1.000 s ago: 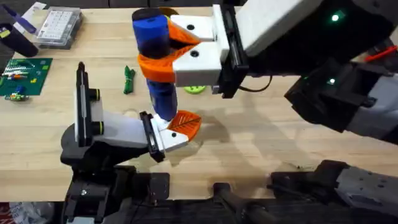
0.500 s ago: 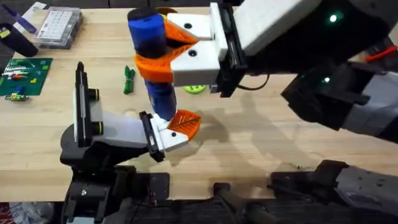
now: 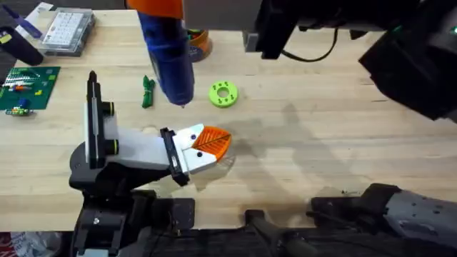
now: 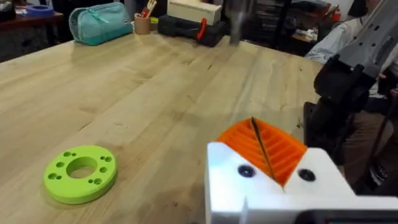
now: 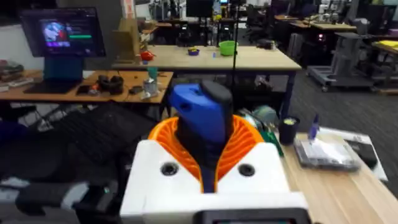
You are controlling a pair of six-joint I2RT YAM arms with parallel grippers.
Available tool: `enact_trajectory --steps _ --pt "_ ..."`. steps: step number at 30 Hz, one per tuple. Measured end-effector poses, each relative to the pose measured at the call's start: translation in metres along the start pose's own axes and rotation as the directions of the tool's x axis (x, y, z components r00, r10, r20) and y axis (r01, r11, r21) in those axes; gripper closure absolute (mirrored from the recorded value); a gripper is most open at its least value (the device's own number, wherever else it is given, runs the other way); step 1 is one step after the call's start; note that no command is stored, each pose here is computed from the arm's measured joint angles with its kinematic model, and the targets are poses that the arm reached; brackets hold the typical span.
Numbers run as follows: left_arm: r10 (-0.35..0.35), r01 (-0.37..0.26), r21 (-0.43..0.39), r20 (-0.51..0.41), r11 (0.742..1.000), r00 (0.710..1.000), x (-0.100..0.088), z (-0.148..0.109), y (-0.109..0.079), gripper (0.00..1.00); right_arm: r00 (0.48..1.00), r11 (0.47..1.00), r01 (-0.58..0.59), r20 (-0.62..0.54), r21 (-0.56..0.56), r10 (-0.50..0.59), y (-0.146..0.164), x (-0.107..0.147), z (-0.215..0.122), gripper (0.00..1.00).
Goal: Pick up the gripper from the table and insert it into the empty holder that is missing its gripper. Then pick up a screw, insert it into the mounting hole, and use the screwdriver to tighten it. Finally, clean up the table by picking up the vegetable and placing it into the bucket.
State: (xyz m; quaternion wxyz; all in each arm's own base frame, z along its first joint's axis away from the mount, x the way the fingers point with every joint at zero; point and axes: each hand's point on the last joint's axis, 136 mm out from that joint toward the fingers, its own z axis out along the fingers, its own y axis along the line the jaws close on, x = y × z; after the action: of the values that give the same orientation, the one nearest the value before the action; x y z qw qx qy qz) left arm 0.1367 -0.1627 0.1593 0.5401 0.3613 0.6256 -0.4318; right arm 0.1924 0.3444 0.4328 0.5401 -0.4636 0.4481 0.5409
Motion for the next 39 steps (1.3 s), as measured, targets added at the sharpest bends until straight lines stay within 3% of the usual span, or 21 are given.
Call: enact_trajectory --steps 7,18,26,31,39 --pt "0.000 0.000 0.000 0.000 1.000 1.000 0.000 0.000 0.000 0.989 0.992 0.998 0.031 -0.125 0.046 -0.025 -0.016 0.033 -0.009 0.939" --pt "0.000 0.000 0.000 0.000 1.000 1.000 0.000 0.000 0.000 0.989 0.961 0.983 0.167 -0.234 0.072 -0.147 -0.034 0.058 -0.025 0.939" --pt "0.000 0.000 0.000 0.000 1.000 1.000 0.000 0.000 0.000 0.989 0.931 0.957 0.215 -0.338 0.195 -0.140 -0.070 0.076 -0.052 0.939" --pt "0.001 -0.001 0.000 0.000 1.000 1.000 0.000 0.000 0.000 0.989 0.888 0.919 0.285 -0.436 0.274 -0.146 -0.092 0.092 -0.070 0.940" --pt "0.001 -0.001 0.000 0.000 1.000 1.000 0.000 0.000 0.000 0.989 0.759 0.804 0.490 -0.618 0.338 -0.203 -0.126 0.110 -0.096 0.940"
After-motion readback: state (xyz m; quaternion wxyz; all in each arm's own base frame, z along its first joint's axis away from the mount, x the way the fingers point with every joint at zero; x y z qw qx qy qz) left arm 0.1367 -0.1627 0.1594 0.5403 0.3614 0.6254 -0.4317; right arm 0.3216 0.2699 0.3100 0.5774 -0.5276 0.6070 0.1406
